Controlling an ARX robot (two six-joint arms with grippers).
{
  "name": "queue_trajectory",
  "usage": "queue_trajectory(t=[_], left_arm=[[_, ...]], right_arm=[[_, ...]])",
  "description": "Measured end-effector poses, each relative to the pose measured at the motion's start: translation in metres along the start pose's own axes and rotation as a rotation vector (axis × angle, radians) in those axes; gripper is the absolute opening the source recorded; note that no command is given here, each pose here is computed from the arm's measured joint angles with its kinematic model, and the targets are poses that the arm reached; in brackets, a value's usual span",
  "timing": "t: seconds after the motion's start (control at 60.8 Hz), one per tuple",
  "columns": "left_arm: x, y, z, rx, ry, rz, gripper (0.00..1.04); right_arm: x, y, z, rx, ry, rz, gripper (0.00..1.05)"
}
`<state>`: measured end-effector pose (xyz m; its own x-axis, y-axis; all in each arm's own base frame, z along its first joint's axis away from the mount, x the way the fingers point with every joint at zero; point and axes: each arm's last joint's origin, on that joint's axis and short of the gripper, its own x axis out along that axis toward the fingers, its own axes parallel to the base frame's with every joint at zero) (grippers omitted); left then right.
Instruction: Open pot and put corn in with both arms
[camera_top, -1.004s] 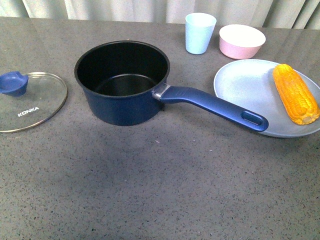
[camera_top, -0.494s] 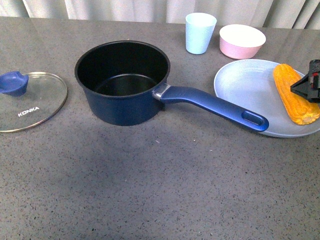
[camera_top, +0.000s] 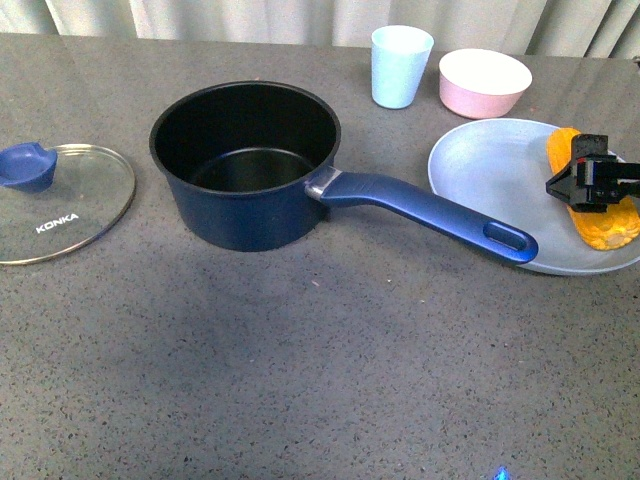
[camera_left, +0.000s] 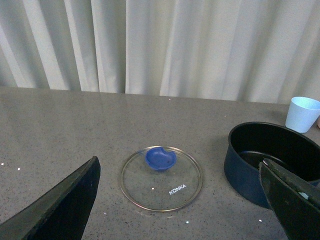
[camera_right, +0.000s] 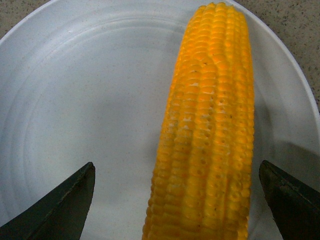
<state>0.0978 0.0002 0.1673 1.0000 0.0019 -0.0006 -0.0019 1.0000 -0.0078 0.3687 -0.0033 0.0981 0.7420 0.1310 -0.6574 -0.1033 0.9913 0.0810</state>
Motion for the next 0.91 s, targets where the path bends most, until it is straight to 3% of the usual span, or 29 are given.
queue_trajectory(t=[0.132,0.543,0.905], left_arm=[[0.0,0.0,0.0,0.0,0.0,0.0,0.96],[0.0,0.0,0.0,0.0,0.0,0.0,0.96],[0.0,0.0,0.0,0.0,0.0,0.0,0.96]], right_arm=[[0.002,0.0,-0.002,0.013,0.011,0.0,0.93],[0.006,-0.008,-0.008,0.046,0.047,-0.02,0.38],[-0.024,-0.004,0.015,0.067,-0.022,0.068,0.24]])
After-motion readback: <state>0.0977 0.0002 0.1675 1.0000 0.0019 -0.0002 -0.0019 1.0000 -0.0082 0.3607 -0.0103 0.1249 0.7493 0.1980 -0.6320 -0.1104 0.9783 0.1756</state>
